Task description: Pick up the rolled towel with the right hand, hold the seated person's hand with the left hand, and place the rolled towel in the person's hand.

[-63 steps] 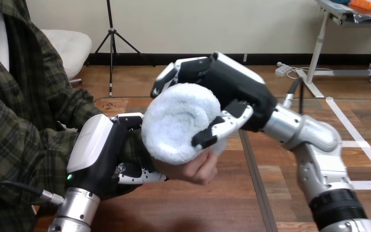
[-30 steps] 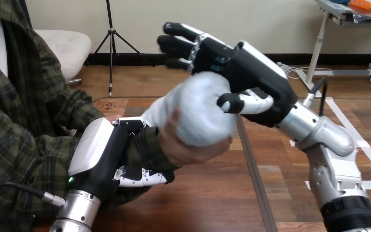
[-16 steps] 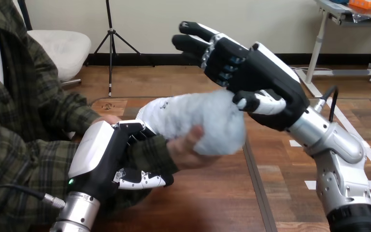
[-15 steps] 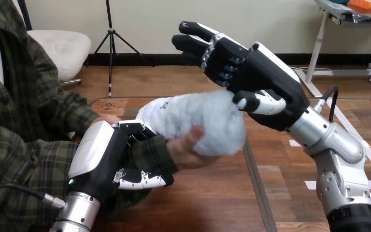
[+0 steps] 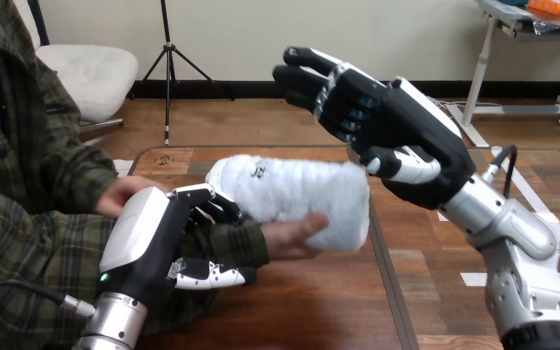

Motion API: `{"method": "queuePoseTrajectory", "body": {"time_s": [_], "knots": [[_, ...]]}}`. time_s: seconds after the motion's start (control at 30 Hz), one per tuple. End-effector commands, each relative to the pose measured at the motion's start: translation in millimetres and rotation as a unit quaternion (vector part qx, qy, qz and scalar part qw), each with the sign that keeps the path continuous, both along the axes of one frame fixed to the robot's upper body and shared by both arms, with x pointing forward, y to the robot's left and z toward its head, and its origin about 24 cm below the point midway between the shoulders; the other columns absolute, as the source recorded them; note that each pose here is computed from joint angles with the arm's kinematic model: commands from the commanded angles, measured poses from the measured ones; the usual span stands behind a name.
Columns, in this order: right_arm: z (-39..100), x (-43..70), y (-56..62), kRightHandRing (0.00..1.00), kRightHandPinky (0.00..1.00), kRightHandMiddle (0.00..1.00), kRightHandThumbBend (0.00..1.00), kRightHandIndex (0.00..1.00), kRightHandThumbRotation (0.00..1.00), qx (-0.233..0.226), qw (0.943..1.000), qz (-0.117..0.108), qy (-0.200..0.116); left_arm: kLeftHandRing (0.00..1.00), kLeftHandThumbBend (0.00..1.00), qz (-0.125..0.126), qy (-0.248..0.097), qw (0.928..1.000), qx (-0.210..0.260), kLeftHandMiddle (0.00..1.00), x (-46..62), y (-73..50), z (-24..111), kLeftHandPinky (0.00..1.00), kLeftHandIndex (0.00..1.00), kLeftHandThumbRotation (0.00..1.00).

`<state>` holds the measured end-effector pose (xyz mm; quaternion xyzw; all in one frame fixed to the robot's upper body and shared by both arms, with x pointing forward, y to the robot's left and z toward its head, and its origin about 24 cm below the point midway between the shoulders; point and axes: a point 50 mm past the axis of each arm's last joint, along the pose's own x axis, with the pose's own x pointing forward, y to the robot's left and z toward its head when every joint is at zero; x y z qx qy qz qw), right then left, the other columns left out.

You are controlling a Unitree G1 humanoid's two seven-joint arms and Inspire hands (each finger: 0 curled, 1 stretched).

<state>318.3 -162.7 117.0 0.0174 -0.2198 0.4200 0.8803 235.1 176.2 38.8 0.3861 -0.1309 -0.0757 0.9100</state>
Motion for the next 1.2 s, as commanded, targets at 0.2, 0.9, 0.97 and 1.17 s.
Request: {"method": "queuePoseTrajectory", "body": {"time_s": [0.2, 0.9, 0.97, 1.17], "knots": [[8.8, -7.0, -21.3, 0.91, 0.97, 0.86, 1.0, 0.89, 0.51, 0.016, 0.9991, -0.035, -0.016, 0.51, 0.99, -0.02, -0.053, 0.9984, -0.004, 0.57, 10.8, -7.6, 19.1, 0.48, 0.58, 0.11], [-11.8, -29.7, -46.8, 0.84, 0.9, 0.82, 1.0, 0.87, 0.52, 0.022, 0.9973, -0.067, 0.021, 0.76, 1.0, 0.0, -0.059, 0.9981, 0.016, 0.82, -4.7, -7.0, 19.8, 0.66, 0.86, 0.39], [-15.9, -31.9, -50.1, 0.84, 0.9, 0.82, 1.0, 0.87, 0.53, 0.021, 0.997, -0.069, 0.027, 0.78, 1.0, 0.002, -0.059, 0.9981, 0.02, 0.84, -6.9, -7.8, 21.3, 0.67, 0.88, 0.39], [-24.3, -37.2, -54.2, 0.83, 0.9, 0.82, 1.0, 0.86, 0.52, 0.021, 0.9962, -0.073, 0.041, 0.86, 1.0, 0.004, -0.061, 0.9981, 0.014, 0.89, -12.5, -8.6, 21.9, 0.77, 0.92, 0.4]]}}
